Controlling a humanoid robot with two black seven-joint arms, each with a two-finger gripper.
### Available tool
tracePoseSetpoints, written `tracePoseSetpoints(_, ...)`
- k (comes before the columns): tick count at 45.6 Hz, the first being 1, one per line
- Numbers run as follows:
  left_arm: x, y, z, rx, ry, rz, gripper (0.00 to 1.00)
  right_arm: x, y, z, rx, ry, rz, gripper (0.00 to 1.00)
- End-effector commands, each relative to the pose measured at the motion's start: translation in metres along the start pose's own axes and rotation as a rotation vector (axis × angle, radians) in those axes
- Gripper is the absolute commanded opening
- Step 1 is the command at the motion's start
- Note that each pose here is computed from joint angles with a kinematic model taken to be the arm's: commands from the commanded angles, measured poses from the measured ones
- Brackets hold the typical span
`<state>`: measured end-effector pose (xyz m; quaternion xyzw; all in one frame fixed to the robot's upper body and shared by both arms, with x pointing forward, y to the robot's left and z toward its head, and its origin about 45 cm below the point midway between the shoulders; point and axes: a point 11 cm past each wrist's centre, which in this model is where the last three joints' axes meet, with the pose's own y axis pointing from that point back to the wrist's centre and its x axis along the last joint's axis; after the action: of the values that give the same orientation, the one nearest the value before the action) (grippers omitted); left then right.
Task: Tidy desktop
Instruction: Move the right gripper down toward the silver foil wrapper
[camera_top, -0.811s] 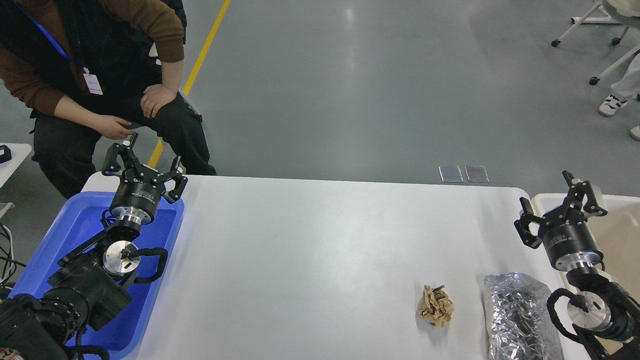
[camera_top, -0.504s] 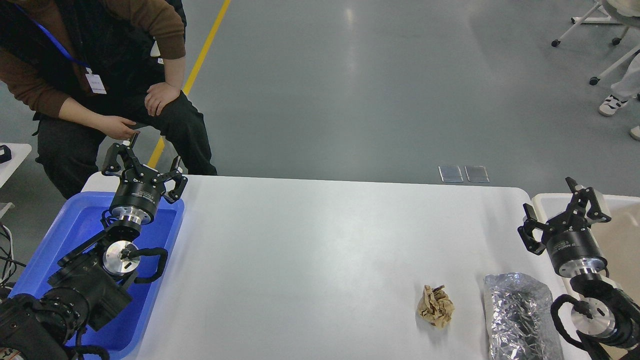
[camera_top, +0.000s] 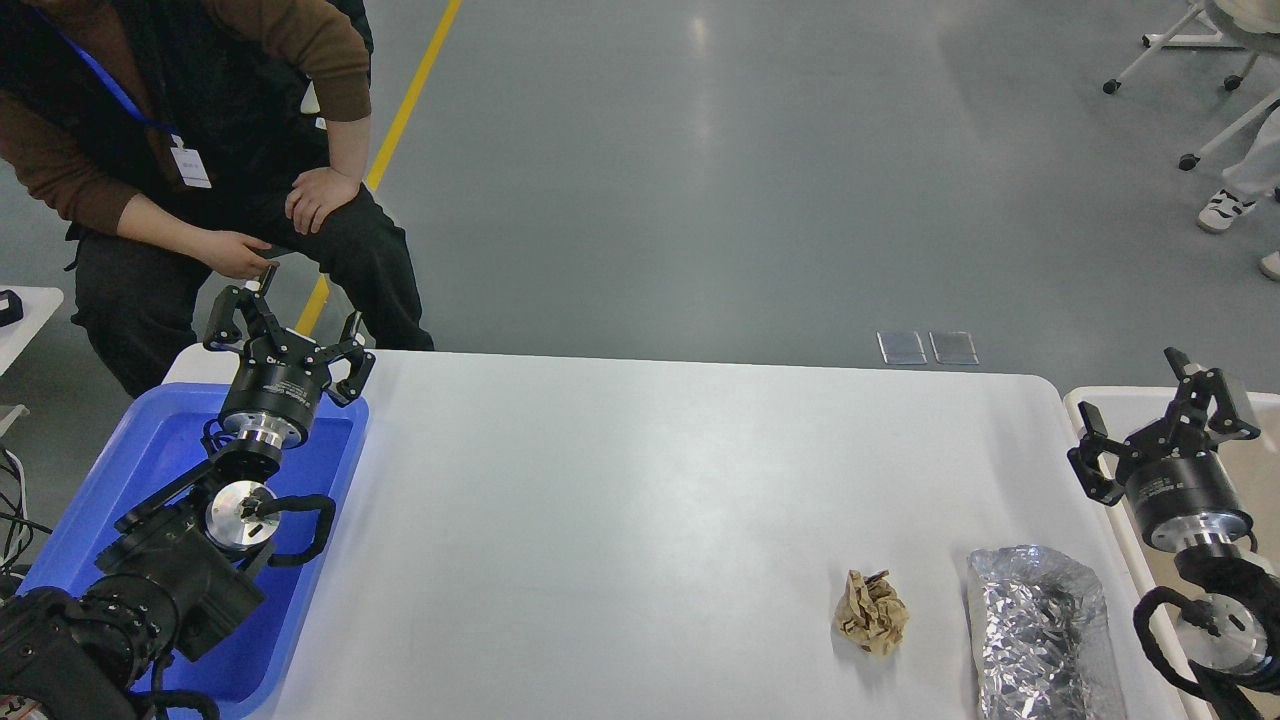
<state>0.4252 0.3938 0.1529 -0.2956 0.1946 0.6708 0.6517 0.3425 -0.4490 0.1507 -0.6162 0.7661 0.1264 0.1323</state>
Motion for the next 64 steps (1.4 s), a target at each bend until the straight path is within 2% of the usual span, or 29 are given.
tracePoseSetpoints(1,0.000,0.000,0.000,0.000,0.000,0.001,1.00,0.005,-0.002,-0.008,0.012,0.016,0.006,1.00)
tracePoseSetpoints(26,0.000,0.000,0.000,0.000,0.000,-0.001,1.00,0.011,-0.002,-0.014,0.014,0.043,0.009,1.00)
tracePoseSetpoints(46,0.000,0.000,0.000,0.000,0.000,0.001,1.00,0.026,-0.002,-0.036,0.019,0.137,0.005,1.00)
tracePoseSetpoints(64,0.000,0.000,0.000,0.000,0.000,-0.001,1.00,0.038,0.004,-0.039,-0.163,0.471,-0.125,1.00)
